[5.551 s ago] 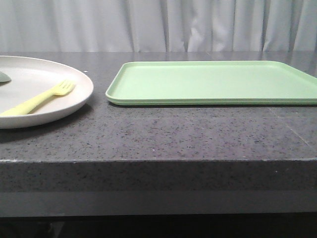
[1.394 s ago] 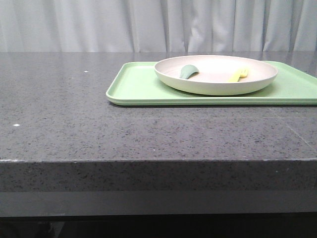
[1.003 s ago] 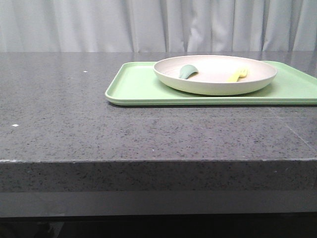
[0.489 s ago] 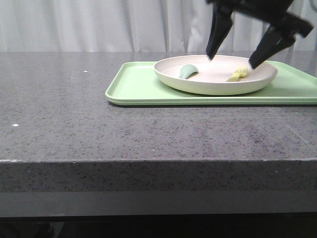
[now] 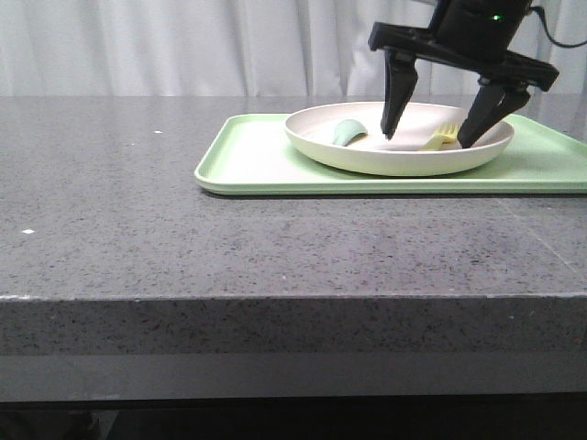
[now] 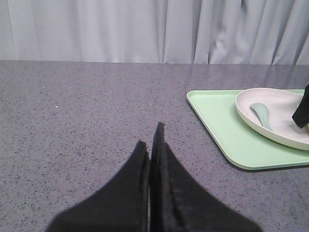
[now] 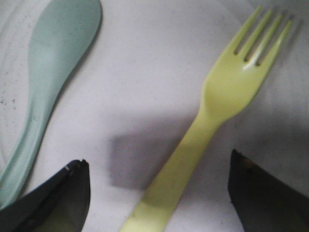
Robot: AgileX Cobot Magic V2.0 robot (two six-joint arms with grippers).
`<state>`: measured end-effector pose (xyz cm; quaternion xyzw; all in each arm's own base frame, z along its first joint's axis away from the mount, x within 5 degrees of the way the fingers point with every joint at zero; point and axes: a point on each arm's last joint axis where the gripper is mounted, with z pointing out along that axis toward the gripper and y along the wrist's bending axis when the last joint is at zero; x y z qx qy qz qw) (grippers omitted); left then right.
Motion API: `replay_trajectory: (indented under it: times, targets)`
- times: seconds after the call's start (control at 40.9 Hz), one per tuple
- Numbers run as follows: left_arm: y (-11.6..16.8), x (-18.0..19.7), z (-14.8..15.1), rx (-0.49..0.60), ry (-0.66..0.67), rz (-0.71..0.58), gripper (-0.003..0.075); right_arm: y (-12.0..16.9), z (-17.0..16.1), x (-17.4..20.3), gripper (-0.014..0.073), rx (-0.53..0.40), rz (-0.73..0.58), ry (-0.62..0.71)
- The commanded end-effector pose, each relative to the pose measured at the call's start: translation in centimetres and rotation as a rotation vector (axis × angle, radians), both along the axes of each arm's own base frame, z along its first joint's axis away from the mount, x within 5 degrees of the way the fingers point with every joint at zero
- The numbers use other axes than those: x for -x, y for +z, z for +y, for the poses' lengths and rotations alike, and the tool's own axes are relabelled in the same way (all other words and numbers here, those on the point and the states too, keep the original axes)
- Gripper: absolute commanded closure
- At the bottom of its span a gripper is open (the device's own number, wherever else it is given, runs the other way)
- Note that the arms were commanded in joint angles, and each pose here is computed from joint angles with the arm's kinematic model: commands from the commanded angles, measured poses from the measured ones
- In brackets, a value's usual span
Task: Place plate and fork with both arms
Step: 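Lower the right gripper onto the yellow fork on the plate and close, then lift the yellow fork with the right gripper off the plate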
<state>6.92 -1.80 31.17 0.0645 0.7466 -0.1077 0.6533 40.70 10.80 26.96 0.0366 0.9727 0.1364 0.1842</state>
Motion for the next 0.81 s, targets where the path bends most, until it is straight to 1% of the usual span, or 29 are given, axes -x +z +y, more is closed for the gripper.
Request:
replay_trajectory:
  times: [0.0,0.171,0.22,0.245,0.293,0.391,0.465,0.514,0.587,0.636,0.685,0.782]
  targets:
    - [1.5,0.0,0.1,0.024,0.007,-0.098,0.0739,2.5,0.1,0.0,-0.0006,-0.024,-0.094,-0.006]
    - [1.5,0.0,0.1,0.024,0.007,-0.098,0.0739,2.4,0.1,0.0,-0.0003,-0.023,-0.088,-0.007]
    - [1.5,0.0,0.1,0.024,0.007,-0.098,0.0739,2.3,0.1,0.0,0.0025,-0.022,-0.084,-0.006]
    - [1.5,0.0,0.1,0.024,0.007,-0.098,0.0739,2.3,0.1,0.0,0.0048,-0.021,-0.082,-0.005]
    - [1.5,0.0,0.1,0.024,0.007,-0.098,0.0739,2.3,0.1,0.1,0.0125,-0.021,-0.076,-0.005]
    - [1.5,0.0,0.1,0.024,0.007,-0.098,0.0739,2.3,0.1,0.1,0.0328,-0.02,-0.072,-0.004]
    - [1.5,0.0,0.1,0.024,0.007,-0.098,0.0739,2.3,0.1,0.1,0.0454,-0.02,-0.072,-0.004]
    - [1.5,0.0,0.1,0.024,0.007,-0.098,0.0739,2.3,0.1,0.1,0.0524,-0.02,-0.072,-0.004]
    - [1.5,0.0,0.1,0.024,0.007,-0.098,0.0739,2.3,0.1,0.1,0.0598,-0.021,-0.071,-0.004]
    - [1.5,0.0,0.1,0.024,0.007,-0.098,0.0739,2.3,0.1,0.1,0.0622,-0.021,-0.072,-0.004]
    - [1.5,0.0,0.1,0.024,0.007,-0.098,0.0739,2.6,0.0,0.2,0.0635,-0.023,-0.081,-0.005]
    - [1.5,0.0,0.1,0.024,0.007,-0.098,0.0739,3.6,-0.1,0.4,0.0635,-0.031,-0.117,-0.01]
